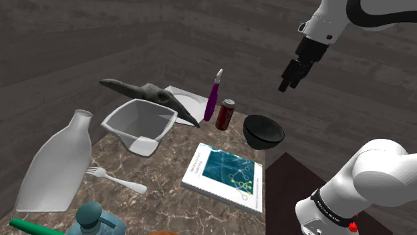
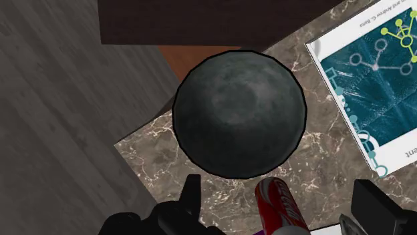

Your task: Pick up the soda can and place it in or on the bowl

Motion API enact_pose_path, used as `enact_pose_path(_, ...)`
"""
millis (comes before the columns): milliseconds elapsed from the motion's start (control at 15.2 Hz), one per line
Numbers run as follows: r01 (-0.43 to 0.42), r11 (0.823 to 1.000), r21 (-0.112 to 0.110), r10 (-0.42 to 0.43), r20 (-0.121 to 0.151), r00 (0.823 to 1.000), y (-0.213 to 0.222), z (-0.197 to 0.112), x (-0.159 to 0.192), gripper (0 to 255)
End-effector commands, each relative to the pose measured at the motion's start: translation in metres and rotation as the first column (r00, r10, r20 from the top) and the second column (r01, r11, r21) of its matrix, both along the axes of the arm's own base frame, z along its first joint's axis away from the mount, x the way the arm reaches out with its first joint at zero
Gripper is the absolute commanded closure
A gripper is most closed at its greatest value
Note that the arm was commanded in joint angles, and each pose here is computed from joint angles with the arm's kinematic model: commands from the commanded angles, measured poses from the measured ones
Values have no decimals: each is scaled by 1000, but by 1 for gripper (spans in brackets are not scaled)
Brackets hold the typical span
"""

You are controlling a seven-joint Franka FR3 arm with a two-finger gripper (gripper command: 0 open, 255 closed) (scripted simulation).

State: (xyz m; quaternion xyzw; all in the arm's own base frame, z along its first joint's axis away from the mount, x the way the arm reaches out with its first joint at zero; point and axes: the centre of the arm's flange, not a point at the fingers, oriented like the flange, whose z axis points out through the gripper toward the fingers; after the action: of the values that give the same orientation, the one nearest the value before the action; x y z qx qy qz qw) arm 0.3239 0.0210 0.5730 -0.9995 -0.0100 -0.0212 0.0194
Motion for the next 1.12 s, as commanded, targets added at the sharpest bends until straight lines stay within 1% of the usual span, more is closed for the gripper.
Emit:
enact_pose_path(0, 0, 1000, 0, 0, 0, 1000, 0, 0, 0, 0)
enact_pose_path(1056, -103, 994, -28, 102, -44, 994, 66, -121, 168, 0)
